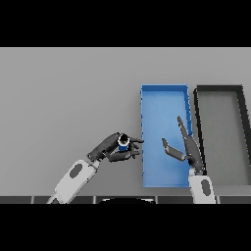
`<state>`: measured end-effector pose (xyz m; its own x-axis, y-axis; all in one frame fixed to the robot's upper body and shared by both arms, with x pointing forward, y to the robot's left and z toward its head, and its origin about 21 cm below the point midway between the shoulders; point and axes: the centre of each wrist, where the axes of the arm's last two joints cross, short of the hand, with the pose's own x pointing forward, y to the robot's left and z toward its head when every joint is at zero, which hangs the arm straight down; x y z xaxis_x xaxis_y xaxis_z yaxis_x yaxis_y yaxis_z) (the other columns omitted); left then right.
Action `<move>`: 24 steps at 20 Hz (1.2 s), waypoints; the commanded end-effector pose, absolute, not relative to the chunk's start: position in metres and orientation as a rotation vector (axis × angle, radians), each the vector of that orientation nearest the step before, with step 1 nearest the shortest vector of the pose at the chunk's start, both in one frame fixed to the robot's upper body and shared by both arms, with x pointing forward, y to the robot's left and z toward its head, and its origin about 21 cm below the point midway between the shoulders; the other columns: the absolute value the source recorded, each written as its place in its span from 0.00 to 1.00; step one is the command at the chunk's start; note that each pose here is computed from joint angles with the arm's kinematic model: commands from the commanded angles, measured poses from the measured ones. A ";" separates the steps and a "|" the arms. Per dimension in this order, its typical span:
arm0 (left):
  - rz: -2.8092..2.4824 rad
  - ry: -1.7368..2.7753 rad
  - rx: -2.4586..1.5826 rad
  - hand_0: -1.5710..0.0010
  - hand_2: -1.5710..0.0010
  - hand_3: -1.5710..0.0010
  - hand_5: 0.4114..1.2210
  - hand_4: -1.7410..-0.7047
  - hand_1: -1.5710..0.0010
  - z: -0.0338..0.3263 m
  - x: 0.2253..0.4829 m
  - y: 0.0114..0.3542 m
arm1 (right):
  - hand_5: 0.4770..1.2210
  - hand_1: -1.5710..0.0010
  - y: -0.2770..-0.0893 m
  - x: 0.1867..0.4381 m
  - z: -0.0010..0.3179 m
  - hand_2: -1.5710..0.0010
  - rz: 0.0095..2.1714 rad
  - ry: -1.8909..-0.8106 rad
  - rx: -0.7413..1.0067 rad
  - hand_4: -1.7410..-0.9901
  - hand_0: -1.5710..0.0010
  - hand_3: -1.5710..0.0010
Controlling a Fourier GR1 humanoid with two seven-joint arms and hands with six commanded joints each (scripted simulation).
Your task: Pick up the blue pipe and place it into the blue bin.
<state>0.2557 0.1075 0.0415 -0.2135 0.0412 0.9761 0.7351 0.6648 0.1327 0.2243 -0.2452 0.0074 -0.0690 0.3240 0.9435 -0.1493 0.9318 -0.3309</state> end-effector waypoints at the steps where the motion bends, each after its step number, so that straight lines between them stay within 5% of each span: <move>1: -0.725 -1.687 -0.639 0.01 0.01 0.08 1.00 0.02 0.01 0.046 0.253 0.106 | 0.28 1.00 -0.247 0.225 0.008 1.00 0.386 -1.605 -0.135 0.62 1.00 1.00; 14: -0.752 -1.647 -0.615 0.00 0.00 0.08 1.00 0.01 0.00 0.049 0.256 0.107 | 0.26 1.00 -0.255 0.240 0.012 1.00 0.395 -1.641 0.019 0.70 1.00 1.00; 19: -0.765 -1.645 -0.627 0.00 0.00 0.08 1.00 0.01 0.00 0.049 0.255 0.102 | 0.08 1.00 -0.263 0.248 0.062 1.00 0.433 -1.699 0.367 0.63 1.00 1.00; 24: -0.781 -1.650 -0.607 0.00 0.00 0.08 1.00 0.01 0.00 0.052 0.258 0.103 | 0.04 1.00 -0.245 0.259 0.120 1.00 0.700 -1.687 0.610 0.54 1.00 1.00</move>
<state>0.2578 0.1032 0.0517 -0.2122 -0.0139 0.9771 0.7465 0.6430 0.1712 0.2591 -0.2446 0.1206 -0.2138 -0.0334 0.9763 -0.7153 0.6861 -0.1331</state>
